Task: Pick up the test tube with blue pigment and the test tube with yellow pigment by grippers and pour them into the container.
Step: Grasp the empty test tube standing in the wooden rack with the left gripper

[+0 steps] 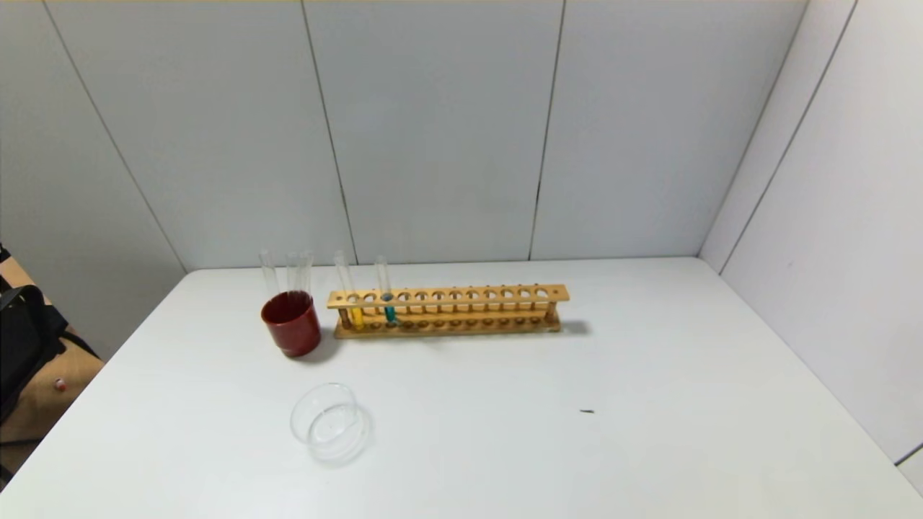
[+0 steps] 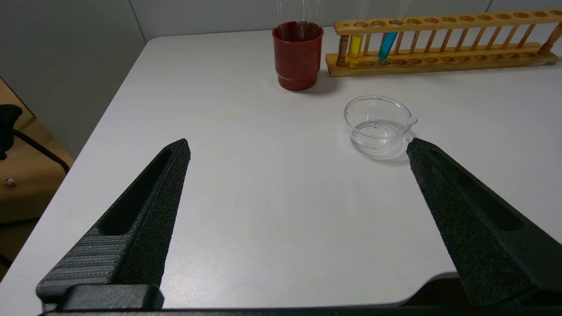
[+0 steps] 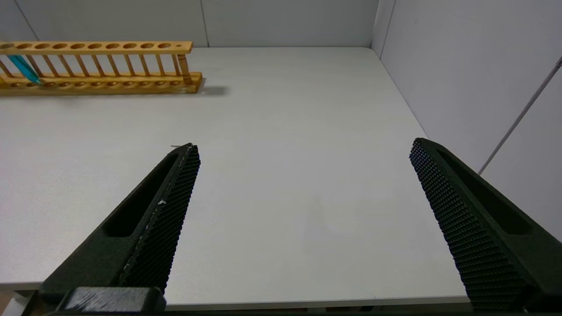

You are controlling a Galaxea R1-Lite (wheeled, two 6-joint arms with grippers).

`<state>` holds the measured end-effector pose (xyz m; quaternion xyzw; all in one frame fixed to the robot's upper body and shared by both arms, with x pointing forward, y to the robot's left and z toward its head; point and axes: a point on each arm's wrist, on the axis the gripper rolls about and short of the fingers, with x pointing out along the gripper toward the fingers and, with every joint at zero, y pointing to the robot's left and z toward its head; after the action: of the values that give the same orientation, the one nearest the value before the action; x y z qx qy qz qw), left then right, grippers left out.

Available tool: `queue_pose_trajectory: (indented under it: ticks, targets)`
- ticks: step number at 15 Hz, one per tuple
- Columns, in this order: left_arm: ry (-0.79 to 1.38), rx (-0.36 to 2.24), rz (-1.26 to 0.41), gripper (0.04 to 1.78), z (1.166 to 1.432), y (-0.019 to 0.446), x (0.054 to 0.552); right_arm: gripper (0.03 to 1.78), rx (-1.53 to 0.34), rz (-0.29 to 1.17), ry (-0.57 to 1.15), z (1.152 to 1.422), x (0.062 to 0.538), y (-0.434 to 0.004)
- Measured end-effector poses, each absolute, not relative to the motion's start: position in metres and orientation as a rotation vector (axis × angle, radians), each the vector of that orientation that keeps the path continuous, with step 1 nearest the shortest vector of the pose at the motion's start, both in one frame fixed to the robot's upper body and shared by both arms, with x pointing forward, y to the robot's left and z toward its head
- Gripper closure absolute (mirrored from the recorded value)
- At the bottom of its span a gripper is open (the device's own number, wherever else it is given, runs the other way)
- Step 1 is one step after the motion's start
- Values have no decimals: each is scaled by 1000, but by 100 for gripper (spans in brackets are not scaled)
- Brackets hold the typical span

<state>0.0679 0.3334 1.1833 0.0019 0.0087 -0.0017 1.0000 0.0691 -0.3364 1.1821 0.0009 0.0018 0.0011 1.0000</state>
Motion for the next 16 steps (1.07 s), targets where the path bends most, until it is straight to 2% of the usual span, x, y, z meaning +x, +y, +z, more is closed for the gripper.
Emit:
queue_pose_trajectory:
  ticks: [9,11,16]
  targets:
    - [-5,70,-34,8,1184,333,68,6,2,2,3,1182,69,-336]
    - [-51,67,-93,8,1201,331,63,6,2,2,3,1182,69,-336]
    - [-50,67,-248,8,1274,328,55,6,2,2,3,1182,69,-336]
